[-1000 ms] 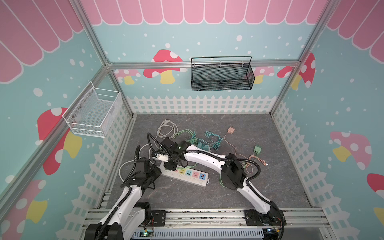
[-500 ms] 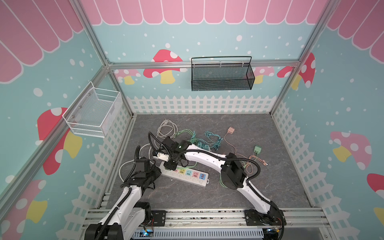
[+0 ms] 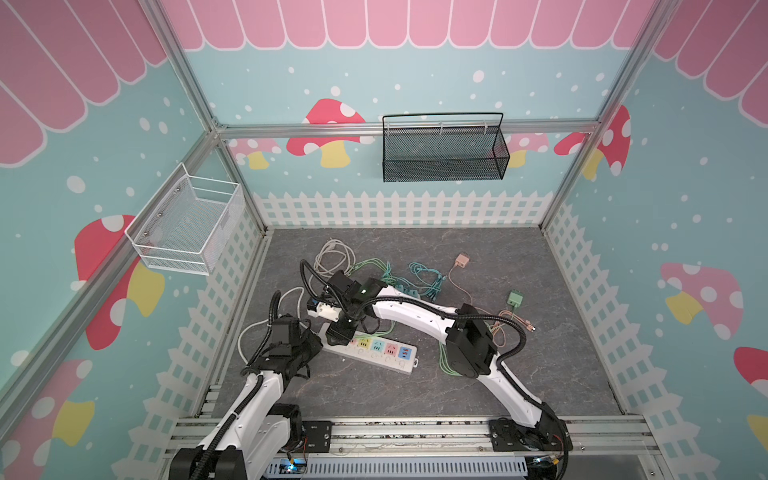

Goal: Insert the plug
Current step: 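Push the light green charger down into the long strip socket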

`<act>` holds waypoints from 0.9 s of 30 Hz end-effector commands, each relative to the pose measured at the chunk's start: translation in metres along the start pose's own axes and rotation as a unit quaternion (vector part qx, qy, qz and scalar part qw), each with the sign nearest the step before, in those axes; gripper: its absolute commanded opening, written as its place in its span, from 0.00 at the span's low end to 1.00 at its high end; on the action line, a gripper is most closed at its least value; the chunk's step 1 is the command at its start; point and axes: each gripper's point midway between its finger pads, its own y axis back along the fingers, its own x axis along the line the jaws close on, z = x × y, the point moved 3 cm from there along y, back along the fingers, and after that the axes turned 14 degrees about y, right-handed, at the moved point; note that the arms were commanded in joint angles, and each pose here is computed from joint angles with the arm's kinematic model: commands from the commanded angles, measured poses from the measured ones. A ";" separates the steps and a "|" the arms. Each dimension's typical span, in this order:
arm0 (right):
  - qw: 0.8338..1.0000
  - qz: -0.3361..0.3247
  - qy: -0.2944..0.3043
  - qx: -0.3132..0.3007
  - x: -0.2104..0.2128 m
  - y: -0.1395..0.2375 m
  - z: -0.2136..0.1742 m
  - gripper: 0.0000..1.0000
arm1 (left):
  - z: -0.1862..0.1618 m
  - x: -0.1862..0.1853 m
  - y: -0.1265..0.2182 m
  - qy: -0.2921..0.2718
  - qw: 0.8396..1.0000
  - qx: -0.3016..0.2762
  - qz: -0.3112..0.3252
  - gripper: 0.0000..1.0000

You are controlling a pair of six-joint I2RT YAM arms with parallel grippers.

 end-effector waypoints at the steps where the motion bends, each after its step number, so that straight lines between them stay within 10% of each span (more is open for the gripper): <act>1: 0.999 0.032 0.001 -0.033 0.015 0.029 0.012 0.76 | -0.002 0.000 0.001 0.007 1.000 0.009 0.002 0.27; 20: 0.990 0.115 -0.009 -0.085 0.048 0.073 -0.033 0.70 | 0.005 -0.009 0.007 0.006 1.000 0.001 -0.003 0.27; 27: 0.998 0.015 -0.011 -0.063 0.018 0.062 -0.058 0.52 | 0.011 -0.027 0.020 0.004 1.000 0.001 -0.021 0.30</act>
